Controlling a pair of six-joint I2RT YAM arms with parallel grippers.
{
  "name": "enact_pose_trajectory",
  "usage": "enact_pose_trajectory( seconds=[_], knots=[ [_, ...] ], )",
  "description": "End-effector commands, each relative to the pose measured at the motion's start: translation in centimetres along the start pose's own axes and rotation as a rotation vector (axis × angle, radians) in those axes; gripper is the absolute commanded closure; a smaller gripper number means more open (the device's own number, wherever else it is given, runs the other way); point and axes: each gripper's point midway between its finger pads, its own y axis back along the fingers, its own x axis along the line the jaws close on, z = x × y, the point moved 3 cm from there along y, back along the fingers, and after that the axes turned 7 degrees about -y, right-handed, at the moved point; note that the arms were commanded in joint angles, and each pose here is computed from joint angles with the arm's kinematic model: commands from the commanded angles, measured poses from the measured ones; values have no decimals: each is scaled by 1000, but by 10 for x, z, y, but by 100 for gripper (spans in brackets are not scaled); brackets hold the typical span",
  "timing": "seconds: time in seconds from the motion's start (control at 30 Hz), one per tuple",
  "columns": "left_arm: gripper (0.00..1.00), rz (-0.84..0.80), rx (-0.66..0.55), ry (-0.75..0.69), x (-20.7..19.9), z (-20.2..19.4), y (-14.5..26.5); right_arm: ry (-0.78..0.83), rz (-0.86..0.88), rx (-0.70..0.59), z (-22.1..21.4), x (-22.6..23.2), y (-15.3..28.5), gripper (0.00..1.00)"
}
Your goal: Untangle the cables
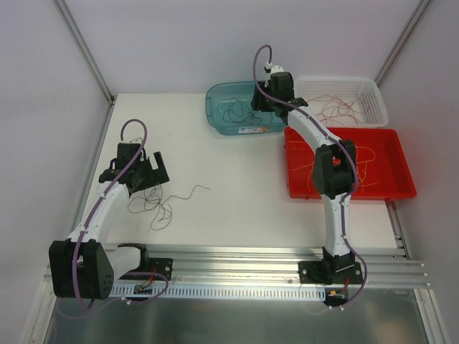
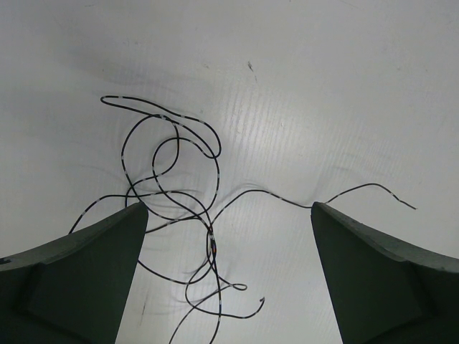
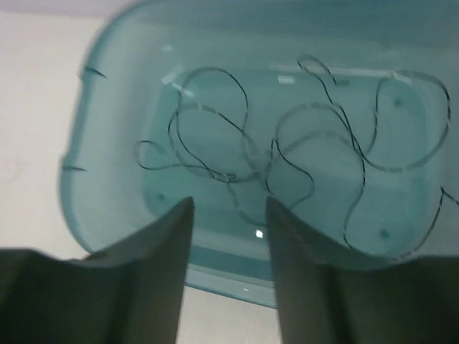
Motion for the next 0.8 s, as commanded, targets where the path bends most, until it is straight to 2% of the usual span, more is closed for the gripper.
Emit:
enact_pose_trajectory(
  seconds=[0.0, 0.23, 0.47, 0.77],
  knots=[
    [1, -12, -9, -7, -1, 4, -1, 1, -58, 25, 1, -16, 8, 48],
    [1, -15, -5, -9, -2, 4, -2, 41, -5, 97, -21, -16, 24, 44],
    [1, -17, -3, -7, -2, 2, -2, -32, 74, 267, -70, -5, 12, 44],
    [1, -24, -6, -7, -3, 3, 0, -69, 194, 361, -120, 56, 11, 45]
  ],
)
